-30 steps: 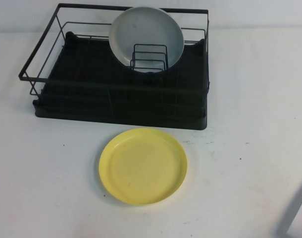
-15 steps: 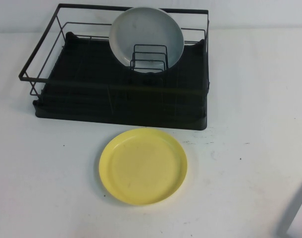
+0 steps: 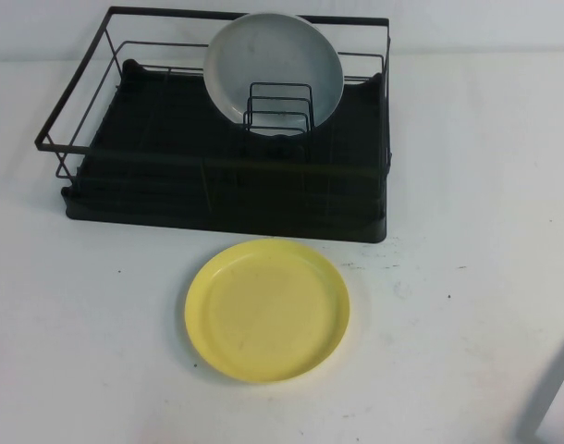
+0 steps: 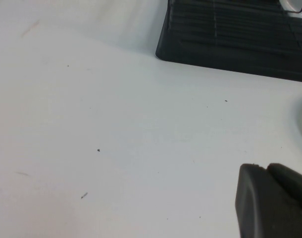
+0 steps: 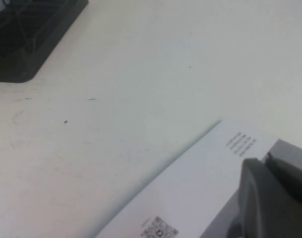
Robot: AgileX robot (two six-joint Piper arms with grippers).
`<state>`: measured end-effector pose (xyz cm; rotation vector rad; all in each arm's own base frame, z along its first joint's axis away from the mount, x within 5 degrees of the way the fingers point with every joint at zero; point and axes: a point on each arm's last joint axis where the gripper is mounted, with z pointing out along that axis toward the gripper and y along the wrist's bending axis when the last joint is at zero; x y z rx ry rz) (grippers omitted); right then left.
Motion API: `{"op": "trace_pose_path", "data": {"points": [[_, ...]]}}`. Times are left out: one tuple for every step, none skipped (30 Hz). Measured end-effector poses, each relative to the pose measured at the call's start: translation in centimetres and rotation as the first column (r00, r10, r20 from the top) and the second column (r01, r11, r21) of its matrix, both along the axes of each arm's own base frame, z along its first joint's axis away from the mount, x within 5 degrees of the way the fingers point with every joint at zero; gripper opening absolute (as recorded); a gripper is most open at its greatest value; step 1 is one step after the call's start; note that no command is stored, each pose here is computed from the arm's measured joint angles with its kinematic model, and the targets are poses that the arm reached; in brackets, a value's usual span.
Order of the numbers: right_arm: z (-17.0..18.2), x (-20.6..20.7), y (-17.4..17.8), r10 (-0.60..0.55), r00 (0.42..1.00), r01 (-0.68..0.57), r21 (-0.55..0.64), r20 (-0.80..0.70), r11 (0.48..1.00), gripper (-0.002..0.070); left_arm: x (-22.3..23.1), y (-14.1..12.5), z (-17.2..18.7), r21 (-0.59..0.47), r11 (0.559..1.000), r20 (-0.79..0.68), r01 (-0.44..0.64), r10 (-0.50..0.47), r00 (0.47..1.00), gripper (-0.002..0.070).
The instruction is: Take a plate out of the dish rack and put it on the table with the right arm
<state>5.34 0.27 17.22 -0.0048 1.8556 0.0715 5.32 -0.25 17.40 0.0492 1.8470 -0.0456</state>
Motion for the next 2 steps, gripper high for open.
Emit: {"op": "trace_pose_path", "data": {"points": [[0.0,0.0,0.0,0.0,1.0,0.0,0.0,0.0,1.0,-0.0018,0.0,0.0,0.0,0.0,1.0,0.0,0.0,0.0,1.0,-0.0004],[0.0,0.0,0.0,0.0,1.0,0.0,0.0,0.0,1.0,-0.0018,0.0,0.0,0.0,0.0,1.0,0.0,0.0,0.0,1.0,-0.0004]]}}
